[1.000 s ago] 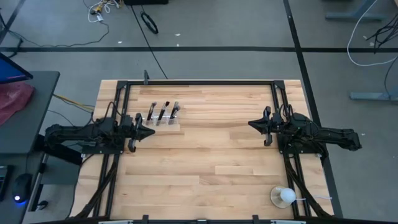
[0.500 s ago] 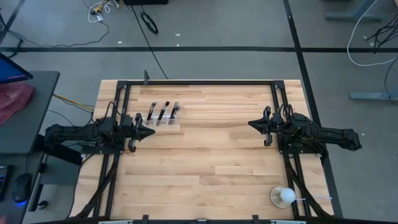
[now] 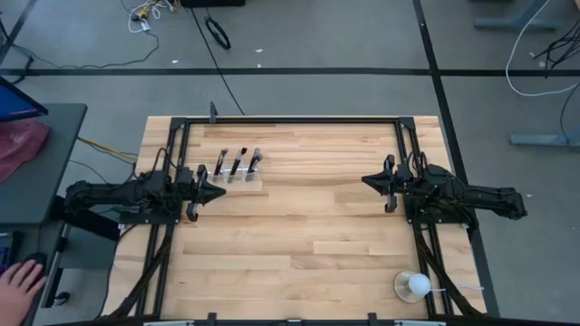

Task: Put items in baskets/containers
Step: Return to Home Position

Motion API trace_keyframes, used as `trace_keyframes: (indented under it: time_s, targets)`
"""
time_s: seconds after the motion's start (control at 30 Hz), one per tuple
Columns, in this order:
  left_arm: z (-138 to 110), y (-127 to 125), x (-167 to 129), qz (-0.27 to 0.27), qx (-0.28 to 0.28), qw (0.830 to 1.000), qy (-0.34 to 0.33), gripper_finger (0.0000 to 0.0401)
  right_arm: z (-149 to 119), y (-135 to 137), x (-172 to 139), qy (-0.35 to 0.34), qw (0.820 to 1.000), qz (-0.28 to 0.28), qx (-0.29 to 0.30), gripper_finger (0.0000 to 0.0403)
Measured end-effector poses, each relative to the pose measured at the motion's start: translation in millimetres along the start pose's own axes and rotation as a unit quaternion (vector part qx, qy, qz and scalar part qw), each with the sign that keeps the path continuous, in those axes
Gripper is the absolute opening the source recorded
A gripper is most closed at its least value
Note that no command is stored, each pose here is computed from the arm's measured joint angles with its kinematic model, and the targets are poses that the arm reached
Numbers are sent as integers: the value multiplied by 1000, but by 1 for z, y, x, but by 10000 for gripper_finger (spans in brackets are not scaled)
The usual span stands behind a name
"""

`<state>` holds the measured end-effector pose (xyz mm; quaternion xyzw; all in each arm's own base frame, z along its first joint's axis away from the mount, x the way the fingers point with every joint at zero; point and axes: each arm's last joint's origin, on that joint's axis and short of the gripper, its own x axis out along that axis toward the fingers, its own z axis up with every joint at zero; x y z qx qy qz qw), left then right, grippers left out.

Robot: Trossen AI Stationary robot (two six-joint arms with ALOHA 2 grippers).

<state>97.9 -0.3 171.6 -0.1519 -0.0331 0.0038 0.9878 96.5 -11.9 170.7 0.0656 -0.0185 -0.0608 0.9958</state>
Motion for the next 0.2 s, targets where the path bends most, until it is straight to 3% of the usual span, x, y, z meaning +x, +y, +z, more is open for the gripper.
trace_keyframes:
  time_s: [0.2]
  targets:
    - [0, 0, 0, 0, 0, 1000, 0, 21, 0, 0, 0, 0, 1000, 0, 0, 23]
